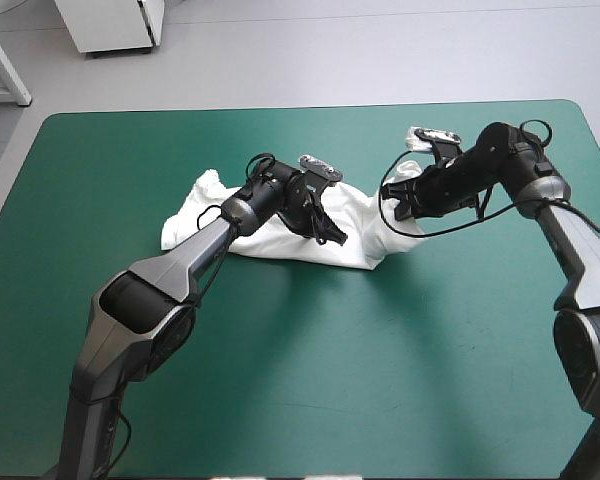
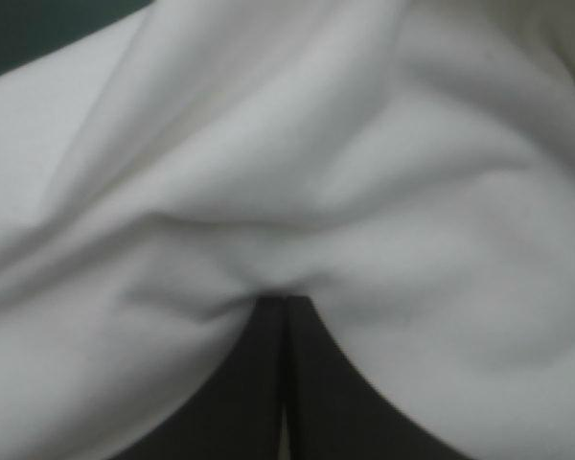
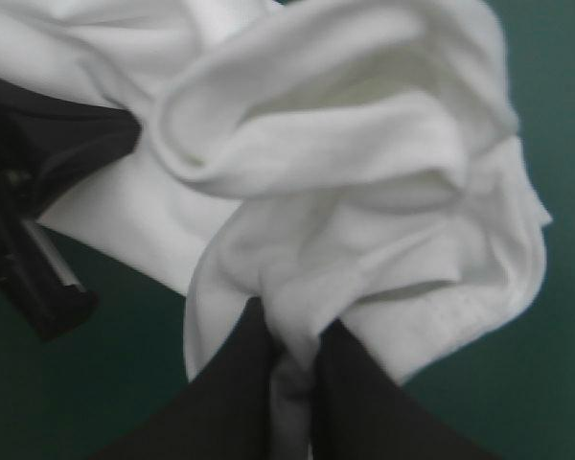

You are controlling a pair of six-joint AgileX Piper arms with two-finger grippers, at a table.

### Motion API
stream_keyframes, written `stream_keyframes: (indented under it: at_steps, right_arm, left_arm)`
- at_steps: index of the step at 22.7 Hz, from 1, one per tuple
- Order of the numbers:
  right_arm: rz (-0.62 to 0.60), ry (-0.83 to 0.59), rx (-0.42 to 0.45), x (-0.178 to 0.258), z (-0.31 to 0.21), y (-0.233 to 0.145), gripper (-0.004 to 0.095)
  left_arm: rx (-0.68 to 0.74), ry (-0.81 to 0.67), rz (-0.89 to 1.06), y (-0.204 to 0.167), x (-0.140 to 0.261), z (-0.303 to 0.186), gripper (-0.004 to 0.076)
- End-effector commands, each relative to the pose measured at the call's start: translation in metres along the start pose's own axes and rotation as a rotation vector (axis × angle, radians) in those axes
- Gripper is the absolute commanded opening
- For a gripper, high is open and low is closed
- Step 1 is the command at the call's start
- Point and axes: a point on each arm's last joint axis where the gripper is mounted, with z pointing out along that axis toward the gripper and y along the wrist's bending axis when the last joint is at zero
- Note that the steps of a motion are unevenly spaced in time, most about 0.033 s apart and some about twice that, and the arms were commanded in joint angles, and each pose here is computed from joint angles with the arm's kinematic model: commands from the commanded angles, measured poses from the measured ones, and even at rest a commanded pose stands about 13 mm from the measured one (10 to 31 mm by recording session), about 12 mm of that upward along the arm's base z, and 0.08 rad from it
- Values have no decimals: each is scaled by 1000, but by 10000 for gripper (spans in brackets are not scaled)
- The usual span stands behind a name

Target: Fold the cloth

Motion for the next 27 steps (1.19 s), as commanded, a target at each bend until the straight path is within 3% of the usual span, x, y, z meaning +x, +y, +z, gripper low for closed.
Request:
stream_keyframes:
  at_steps: [1,7,17,21,27]
  right_arm:
    - [-72,-136,-56,-9,-42,34,-16]
    - [-154,-229,-95,-19,-72,68,-16]
    - [-202,-270,-115,-22,-87,89,-16]
    - [-211,-273,-84,-22,-87,87,-16]
    - [-226,-310,-124,-24,-87,93,-16]
  left_arm:
    - [21,-52,-12,-4,-7,-23,-22]
    - [21,-52,-12,-4,-7,-23,-22]
    - [-5,-36,-18,0,-6,-26,-22]
    - [-105,7,-105,20,5,-64,-22]
    - [-132,53,-162,29,100,-148,-22]
